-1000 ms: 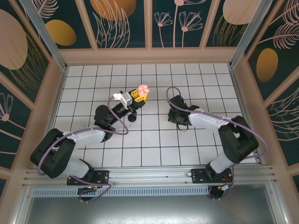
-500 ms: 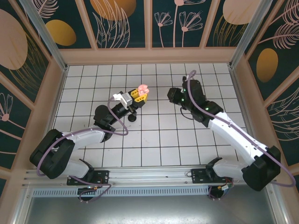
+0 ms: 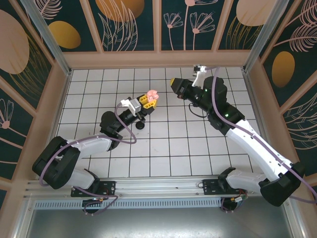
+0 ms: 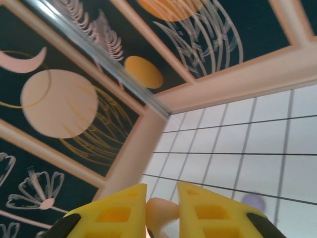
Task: Insert the wireless bluetooth earbuds into the charging case
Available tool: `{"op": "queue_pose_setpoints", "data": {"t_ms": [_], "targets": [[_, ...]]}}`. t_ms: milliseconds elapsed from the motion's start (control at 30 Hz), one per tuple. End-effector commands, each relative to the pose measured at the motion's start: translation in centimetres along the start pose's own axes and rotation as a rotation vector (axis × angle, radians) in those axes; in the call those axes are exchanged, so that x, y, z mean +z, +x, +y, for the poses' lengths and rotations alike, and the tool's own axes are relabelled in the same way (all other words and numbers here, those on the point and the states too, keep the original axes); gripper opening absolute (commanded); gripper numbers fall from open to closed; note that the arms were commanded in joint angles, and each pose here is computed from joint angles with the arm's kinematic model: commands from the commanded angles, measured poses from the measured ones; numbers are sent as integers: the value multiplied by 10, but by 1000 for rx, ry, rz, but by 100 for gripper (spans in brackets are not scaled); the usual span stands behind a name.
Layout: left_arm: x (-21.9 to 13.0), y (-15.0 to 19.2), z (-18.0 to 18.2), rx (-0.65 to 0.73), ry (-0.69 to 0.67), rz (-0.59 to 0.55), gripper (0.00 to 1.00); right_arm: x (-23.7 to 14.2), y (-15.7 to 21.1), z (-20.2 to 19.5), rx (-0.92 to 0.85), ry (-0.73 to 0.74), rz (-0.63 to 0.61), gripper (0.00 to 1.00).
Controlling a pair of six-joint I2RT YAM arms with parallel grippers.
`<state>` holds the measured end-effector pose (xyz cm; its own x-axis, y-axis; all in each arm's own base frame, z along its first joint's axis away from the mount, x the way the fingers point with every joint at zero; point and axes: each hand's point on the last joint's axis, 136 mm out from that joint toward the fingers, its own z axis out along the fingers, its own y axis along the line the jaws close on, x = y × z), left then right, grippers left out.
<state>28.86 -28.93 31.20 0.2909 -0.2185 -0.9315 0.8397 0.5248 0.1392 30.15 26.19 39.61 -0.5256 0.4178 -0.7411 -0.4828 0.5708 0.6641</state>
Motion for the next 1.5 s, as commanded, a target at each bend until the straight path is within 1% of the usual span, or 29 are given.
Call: {"op": "queue_pose_setpoints", "data": {"t_ms": [0, 200, 533, 867, 1133, 1467], "targets": [[8, -18, -3, 18, 31, -63, 0, -9, -11, 46, -62, -161, -63, 20], [10, -21, -2, 6, 34, -81, 0, -5, 2, 62, -88, -228, -67, 20], [10, -24, -2, 9, 32, -88, 0, 8, 26, 52, -59, -224, -21, 20], [10, -29, -2, 8, 34, -96, 0, 20, 45, 34, -39, -189, 10, 20], [9, -31, -4, 3, 45, -100, 0, 29, 52, 23, -42, -156, 16, 20], [9, -34, -6, -1, 56, -105, 0, 34, 50, 13, -43, -131, 7, 20]]}}
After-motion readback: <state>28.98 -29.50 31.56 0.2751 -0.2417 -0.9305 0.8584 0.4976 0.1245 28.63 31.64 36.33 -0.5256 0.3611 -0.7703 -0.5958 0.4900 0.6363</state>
